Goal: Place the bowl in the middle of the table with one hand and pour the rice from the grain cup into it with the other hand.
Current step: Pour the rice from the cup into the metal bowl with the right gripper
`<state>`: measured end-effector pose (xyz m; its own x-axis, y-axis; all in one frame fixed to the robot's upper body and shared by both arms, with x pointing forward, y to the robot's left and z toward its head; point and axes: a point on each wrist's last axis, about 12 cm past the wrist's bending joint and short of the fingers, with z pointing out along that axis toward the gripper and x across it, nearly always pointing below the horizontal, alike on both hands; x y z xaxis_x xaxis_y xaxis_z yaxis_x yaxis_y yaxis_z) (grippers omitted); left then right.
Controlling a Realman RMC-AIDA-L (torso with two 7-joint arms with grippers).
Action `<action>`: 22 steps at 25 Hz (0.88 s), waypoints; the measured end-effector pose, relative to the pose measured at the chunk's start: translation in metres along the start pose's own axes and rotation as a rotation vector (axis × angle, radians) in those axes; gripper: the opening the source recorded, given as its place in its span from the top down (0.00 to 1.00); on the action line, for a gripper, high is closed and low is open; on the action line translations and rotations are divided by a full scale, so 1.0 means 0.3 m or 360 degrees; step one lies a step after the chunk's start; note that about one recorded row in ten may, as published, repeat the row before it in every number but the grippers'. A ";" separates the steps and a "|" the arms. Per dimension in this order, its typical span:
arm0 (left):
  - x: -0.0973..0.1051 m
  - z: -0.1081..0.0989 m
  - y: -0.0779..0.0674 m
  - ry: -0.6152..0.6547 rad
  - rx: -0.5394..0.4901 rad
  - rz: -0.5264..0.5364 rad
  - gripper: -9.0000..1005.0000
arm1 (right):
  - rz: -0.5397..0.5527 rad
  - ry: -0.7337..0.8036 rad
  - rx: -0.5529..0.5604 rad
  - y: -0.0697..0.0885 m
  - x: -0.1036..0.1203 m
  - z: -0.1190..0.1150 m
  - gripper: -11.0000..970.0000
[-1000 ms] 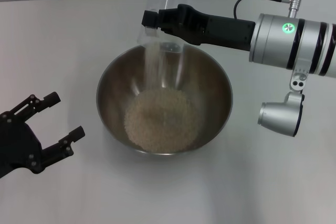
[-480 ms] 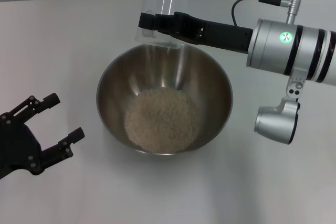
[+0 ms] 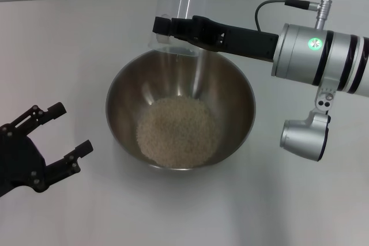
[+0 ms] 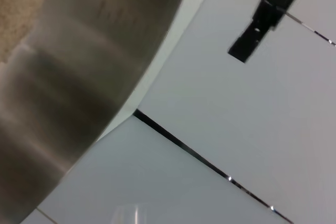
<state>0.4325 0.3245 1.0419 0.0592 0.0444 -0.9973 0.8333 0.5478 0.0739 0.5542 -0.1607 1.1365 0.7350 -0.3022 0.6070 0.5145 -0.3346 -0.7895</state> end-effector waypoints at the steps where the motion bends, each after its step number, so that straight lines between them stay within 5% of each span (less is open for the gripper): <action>1: 0.000 0.000 0.000 0.0000 0.0000 0.0000 0.19 | 0.0036 0.0006 0.0008 -0.002 0.001 0.000 0.98; 8: -0.001 0.001 0.001 -0.0001 0.0000 0.0000 0.19 | 0.0738 0.0002 0.0089 -0.032 0.008 -0.009 0.97; 14: -0.003 0.009 0.005 -0.0006 0.0009 0.0004 0.19 | 0.1328 0.0030 0.0088 0.006 0.001 -0.034 0.97; 19: -0.007 0.015 0.011 -0.0010 0.0016 0.0011 0.19 | 0.1975 0.0095 0.0295 0.033 0.018 -0.094 0.96; 22: -0.010 0.015 0.018 -0.0011 0.0012 0.0019 0.19 | 0.2184 0.0121 0.0336 0.045 0.023 -0.107 0.96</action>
<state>0.4393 0.3237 1.0454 0.0731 0.0450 -0.9963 0.8368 0.5408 0.0858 0.5521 -0.1960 1.1331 0.6792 -0.3253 -0.6579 -0.5297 0.4032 -0.7462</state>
